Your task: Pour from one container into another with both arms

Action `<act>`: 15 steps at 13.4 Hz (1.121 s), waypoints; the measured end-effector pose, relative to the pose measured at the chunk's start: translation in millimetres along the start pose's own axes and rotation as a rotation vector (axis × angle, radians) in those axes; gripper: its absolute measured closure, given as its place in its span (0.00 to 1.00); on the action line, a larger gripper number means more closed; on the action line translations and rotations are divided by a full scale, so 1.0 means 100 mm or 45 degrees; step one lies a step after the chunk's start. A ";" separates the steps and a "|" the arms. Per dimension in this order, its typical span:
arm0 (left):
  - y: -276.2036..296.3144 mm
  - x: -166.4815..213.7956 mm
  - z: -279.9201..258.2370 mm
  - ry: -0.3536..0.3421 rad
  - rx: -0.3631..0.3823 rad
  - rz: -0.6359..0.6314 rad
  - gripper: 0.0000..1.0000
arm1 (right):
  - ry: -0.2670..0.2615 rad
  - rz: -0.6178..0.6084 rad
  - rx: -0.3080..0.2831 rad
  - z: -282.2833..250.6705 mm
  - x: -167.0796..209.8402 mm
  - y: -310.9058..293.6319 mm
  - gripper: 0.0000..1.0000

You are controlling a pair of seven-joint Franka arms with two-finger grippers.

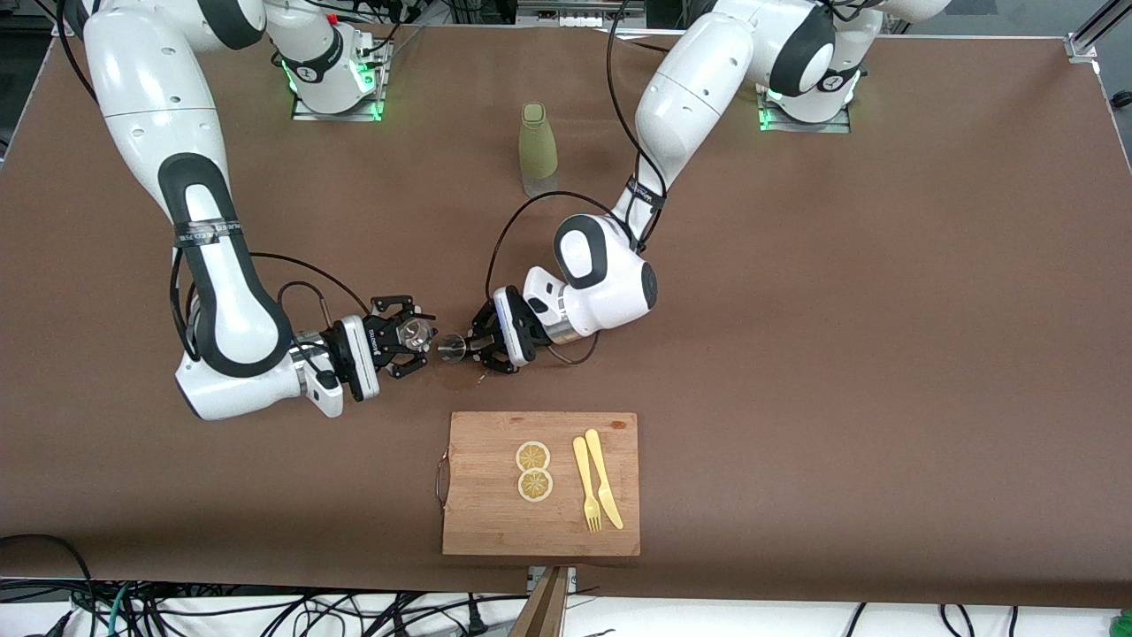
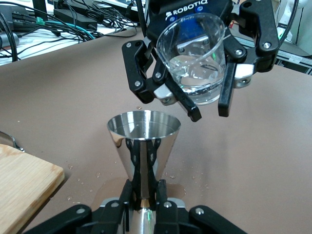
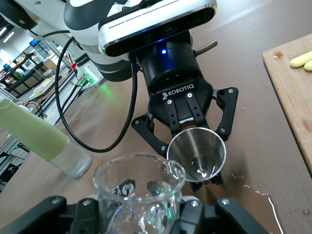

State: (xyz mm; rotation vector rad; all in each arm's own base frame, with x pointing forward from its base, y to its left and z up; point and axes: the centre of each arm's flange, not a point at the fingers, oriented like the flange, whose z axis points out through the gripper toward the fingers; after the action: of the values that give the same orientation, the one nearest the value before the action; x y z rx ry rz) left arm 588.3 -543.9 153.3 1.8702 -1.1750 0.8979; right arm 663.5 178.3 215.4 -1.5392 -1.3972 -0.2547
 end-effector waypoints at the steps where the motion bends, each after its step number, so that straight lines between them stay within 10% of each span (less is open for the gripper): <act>1: 0.00 0.00 0.00 0.000 0.000 0.000 0.79 | -0.006 0.001 0.001 0.01 0.00 0.00 0.74; 15: 0.00 0.00 0.00 0.001 -0.001 0.032 0.79 | -0.187 0.108 -0.038 0.14 0.20 0.02 0.75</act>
State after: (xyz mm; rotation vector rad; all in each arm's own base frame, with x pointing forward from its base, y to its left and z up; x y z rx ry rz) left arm 588.3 -544.3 153.2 1.8583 -1.2008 0.9116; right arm 665.2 201.8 221.8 -1.6656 -1.4426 -0.1127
